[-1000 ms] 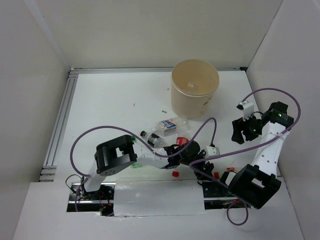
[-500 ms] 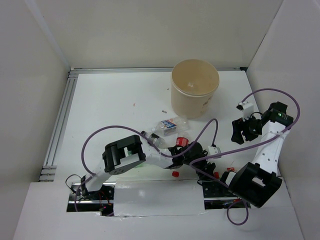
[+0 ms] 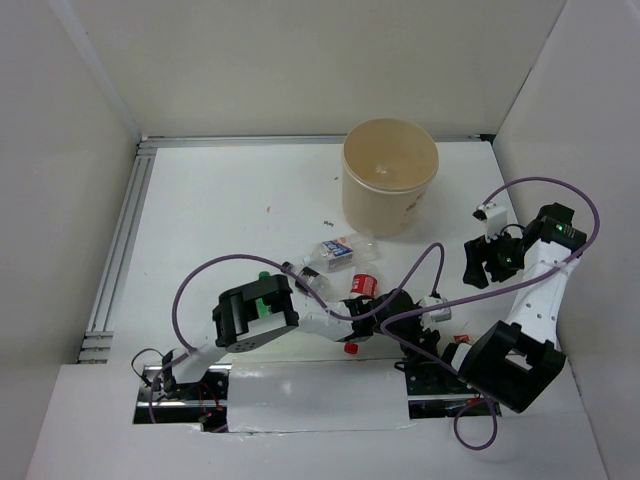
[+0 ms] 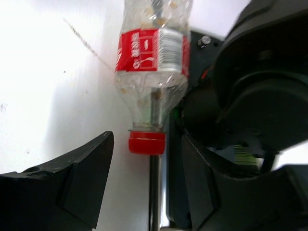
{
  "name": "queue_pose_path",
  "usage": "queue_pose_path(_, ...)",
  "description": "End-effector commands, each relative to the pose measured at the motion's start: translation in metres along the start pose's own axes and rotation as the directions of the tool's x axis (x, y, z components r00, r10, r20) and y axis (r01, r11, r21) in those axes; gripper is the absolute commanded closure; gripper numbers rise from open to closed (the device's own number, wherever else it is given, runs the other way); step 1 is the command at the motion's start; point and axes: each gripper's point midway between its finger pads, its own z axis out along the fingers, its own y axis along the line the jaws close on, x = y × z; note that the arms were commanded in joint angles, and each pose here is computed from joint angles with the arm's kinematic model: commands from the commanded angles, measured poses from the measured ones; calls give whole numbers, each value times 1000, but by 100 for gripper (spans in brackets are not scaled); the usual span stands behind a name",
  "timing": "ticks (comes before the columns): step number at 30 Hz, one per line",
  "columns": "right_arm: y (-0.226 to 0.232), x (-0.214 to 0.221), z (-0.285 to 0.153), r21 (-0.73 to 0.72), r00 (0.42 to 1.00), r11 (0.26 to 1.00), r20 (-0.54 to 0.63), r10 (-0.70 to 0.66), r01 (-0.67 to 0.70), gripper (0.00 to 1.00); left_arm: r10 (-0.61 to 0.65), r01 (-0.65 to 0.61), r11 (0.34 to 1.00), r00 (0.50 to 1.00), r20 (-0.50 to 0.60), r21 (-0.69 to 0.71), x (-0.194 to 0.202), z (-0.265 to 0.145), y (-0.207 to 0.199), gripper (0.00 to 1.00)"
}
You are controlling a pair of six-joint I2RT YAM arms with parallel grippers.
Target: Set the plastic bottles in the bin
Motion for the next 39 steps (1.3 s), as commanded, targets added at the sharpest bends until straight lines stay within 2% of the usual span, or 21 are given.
queue_pose_path(1,-1,1,0,1,1000,1000,3,4,-4,26,51,-48,998,997,60,-38,-16,10,6,30)
queue_pose_path(9,-1,1,3,-17,1000,1000,2,14,-14,26,56,-53,992,998,23,-119,3,18,23,31)
queue_pose_path(17,-1,1,3,-17,1000,1000,2,14,-14,26,67,-66,994,998,14,-84,8,27,16,43)
queue_pose_path(21,-1,1,3,-17,1000,1000,2,14,-14,26,74,-73,996,997,15,-53,6,29,6,58)
queue_pose_path(23,-1,1,3,-17,1000,1000,2,14,-14,26,74,-73,996,997,14,-44,7,29,4,75)
queue_pose_path(24,-1,1,3,-17,1000,1000,2,14,-14,26,71,-70,996,997,5,-46,9,29,5,77)
queue_pose_path(25,-1,1,3,-17,1000,1000,2,14,-14,26,71,-70,996,997,5,-46,9,29,5,85)
queue_pose_path(28,-1,1,3,-17,1000,1000,2,14,-14,26,80,-79,995,997,6,-60,7,22,5,98)
queue_pose_path(29,-1,1,3,-17,1000,1000,2,14,-14,26,79,-79,994,997,7,-76,6,19,7,100)
queue_pose_path(34,0,-4,0,-9,1000,1000,20,13,-13,26,73,-73,988,997,-4,-136,11,-2,11,100)
queue_pose_path(39,-4,-23,-8,4,995,999,95,37,-37,26,79,-70,974,996,37,-215,-13,-28,16,100)
